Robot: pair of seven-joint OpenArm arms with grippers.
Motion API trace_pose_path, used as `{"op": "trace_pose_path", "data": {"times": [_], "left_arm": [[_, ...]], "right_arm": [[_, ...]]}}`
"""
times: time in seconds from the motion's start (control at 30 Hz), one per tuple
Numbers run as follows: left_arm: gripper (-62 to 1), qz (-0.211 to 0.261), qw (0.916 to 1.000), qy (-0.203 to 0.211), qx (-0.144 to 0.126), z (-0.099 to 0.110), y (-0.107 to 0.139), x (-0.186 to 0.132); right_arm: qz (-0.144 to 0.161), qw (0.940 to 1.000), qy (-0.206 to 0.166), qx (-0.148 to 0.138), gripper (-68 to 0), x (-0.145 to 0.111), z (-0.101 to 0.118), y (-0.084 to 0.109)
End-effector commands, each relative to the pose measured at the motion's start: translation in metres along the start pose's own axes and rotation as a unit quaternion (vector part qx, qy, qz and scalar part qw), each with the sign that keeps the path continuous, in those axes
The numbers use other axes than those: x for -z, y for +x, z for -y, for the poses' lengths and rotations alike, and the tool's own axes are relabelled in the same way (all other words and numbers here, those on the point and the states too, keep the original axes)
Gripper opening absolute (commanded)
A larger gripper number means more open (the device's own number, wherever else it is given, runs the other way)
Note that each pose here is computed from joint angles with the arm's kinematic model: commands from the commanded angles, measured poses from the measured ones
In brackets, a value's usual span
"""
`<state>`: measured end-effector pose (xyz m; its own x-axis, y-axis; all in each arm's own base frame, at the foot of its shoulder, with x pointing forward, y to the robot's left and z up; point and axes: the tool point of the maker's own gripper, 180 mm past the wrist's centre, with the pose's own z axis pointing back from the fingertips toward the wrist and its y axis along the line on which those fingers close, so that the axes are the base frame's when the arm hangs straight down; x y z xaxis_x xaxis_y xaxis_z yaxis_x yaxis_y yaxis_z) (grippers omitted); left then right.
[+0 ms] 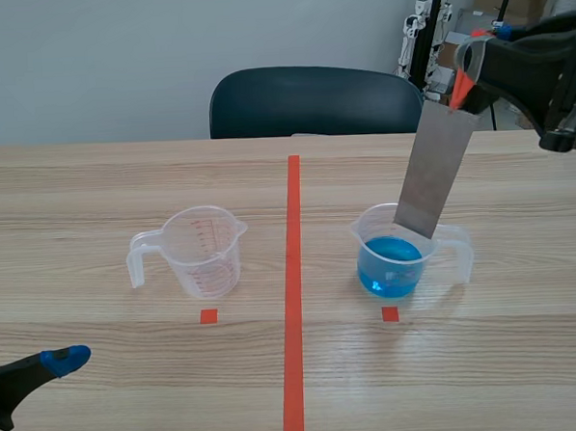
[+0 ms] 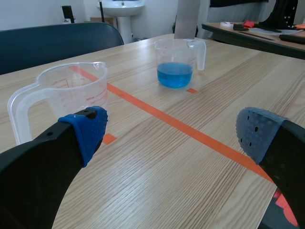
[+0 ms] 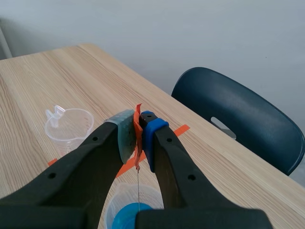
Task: Do the redox reaction experiment. raise the plate out of the solution
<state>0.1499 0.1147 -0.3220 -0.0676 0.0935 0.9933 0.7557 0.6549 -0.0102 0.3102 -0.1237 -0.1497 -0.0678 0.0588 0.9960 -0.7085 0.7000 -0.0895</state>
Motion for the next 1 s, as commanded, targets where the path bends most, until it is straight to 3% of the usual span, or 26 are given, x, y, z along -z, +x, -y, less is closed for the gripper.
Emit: {"op": "trace_pose_path", "data": {"times": [0.0, 0.2, 0.73, 0.8, 0.97], "left_arm": [[-4.3, 0.019, 0.9998, 0.001, -0.003, 0.000, 0.008, 0.003], [-4.3, 0.021, 0.9998, 0.001, -0.003, 0.000, 0.009, 0.003], [-5.8, 0.033, 0.9994, 0.000, -0.004, 0.000, 0.015, -0.002], [-15.6, 0.042, 0.9991, 0.005, -0.006, -0.003, 0.021, -0.009], [-47.5, 0.063, 0.9980, 0.004, -0.009, -0.011, 0.043, -0.037]], "right_arm": [[0.016, 0.9999, 0.002, 0.000, -67.1, 0.001, 0.002, 0.015], [0.015, 0.9997, -0.001, 0.018, -67.1, -0.003, 0.007, 0.028], [0.011, 0.9997, -0.017, 0.011, -67.1, 0.002, 0.028, 0.066], [0.008, 0.9999, -0.012, 0.005, -67.1, 0.004, 0.025, 0.070], [0.010, 0.9999, -0.001, 0.006, -67.1, 0.007, 0.018, 0.077]]}}
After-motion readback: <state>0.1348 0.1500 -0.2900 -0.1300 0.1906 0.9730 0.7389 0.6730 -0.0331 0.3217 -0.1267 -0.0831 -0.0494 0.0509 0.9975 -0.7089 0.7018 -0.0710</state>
